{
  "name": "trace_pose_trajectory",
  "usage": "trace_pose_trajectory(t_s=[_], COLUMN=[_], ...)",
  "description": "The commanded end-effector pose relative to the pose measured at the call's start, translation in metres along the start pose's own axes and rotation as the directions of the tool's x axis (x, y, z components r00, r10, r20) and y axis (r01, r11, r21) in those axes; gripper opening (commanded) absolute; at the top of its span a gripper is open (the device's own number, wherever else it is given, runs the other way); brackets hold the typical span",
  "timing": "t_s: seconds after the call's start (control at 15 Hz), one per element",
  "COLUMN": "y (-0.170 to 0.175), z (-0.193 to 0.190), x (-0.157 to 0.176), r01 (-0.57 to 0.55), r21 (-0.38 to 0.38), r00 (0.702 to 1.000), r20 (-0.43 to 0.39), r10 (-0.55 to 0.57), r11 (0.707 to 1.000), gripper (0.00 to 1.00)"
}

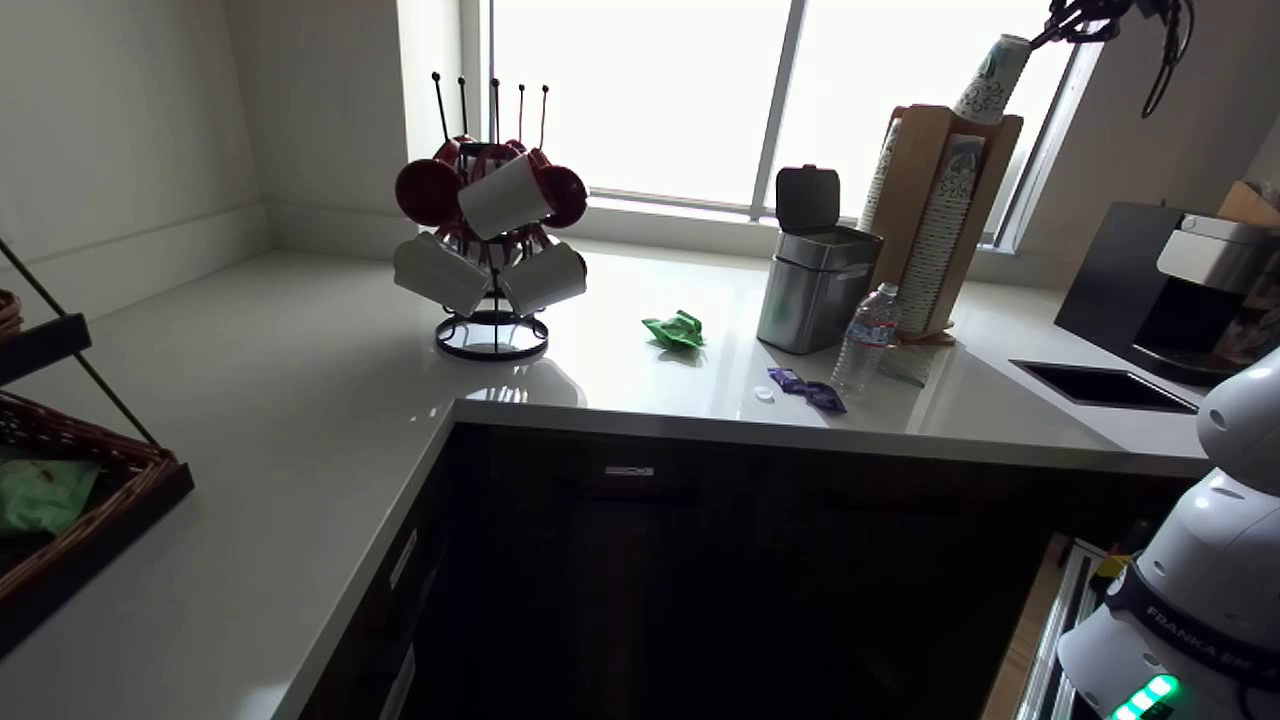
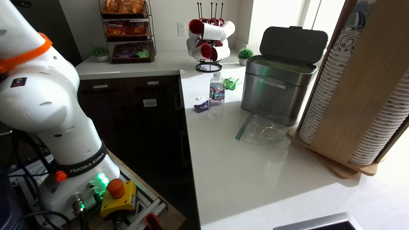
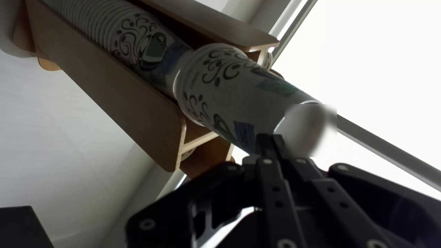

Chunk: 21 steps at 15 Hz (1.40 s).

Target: Pick up one cup from the stacked cups on the cup order and put it on the table

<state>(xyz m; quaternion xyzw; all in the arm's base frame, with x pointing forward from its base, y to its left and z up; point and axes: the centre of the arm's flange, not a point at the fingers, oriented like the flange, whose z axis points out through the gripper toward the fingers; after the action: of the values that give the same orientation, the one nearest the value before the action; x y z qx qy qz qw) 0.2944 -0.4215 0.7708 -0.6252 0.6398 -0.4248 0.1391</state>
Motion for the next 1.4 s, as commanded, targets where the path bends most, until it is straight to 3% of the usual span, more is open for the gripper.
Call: trace_pose_trajectory(t_s=[0.0,0.67,1.0,1.33], y=[0.018,0.051,0.087,0.136], z=[-0.020,-0.044,-0.034,-0.001], x=[-0.015,-0.033,-0.049,-0.074], r01=[0.028,0.063,0.067,0.049], r21=[-0.003,-0.024,-0.103,-0.205], r00=[0.999,0.989,0.970,0.930], r20=[0.028,0.139,0.242,0.365], r10=[-0.028,-0.059,-0.040,0.030], r11=[1.000,0.998,0.992,0.978], gripper=[0.01,0.01,0.01,0.01])
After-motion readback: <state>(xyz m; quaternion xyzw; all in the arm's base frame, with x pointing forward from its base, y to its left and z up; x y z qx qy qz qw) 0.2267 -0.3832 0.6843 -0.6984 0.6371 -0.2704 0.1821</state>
